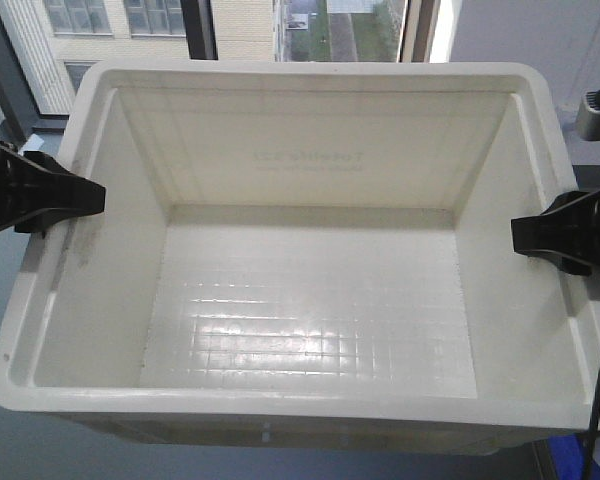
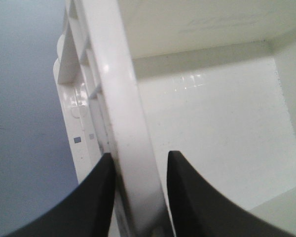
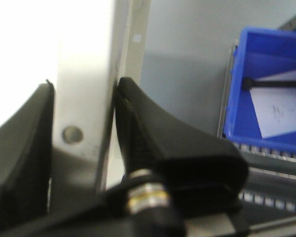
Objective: Move bin from left to right shelf
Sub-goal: 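Hold the tote rims with both grippers while the base turns toward the blue-bin rack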
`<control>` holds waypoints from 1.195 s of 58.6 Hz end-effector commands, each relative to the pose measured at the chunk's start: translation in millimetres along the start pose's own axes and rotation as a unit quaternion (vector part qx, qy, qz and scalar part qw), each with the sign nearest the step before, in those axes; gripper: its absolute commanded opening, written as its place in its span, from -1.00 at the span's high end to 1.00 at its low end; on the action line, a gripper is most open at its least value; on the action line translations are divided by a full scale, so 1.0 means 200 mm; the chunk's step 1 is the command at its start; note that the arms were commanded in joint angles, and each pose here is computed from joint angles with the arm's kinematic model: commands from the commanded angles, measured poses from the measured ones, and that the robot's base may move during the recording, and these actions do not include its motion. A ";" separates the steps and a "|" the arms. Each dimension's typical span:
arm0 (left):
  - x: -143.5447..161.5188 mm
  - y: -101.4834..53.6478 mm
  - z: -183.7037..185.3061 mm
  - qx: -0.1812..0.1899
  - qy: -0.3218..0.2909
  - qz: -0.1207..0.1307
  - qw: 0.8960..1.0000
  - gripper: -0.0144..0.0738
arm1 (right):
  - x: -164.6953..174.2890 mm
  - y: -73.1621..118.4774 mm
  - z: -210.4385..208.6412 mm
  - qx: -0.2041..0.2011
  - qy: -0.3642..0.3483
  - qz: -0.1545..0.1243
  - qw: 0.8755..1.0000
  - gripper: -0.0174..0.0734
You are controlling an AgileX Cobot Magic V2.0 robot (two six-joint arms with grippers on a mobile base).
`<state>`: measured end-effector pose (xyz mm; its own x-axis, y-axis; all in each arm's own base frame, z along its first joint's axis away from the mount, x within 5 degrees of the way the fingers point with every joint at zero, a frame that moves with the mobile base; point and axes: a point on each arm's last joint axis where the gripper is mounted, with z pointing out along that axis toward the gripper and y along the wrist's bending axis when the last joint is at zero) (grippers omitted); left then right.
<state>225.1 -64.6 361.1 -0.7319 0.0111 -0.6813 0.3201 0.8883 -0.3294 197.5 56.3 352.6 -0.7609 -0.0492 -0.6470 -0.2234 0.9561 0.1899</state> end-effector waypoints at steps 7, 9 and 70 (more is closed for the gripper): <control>-0.09 -0.07 -0.09 0.027 -0.084 -0.005 0.996 0.68 | -0.09 0.06 -0.10 -0.041 -0.093 -0.003 0.995 0.63; -0.09 -0.07 -0.09 0.027 -0.084 -0.005 0.996 0.68 | -0.09 0.06 -0.10 -0.041 -0.093 -0.003 0.995 0.63; -0.09 -0.07 -0.09 0.028 -0.083 -0.005 0.996 0.68 | -0.11 0.00 -0.08 -0.020 -0.093 0.013 0.995 0.63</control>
<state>225.1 -64.8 361.3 -0.7341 0.0034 -0.6791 0.3159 0.8869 -0.3371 201.1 51.9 351.6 -0.7666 -0.0131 -0.6420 -0.1965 0.9566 0.2150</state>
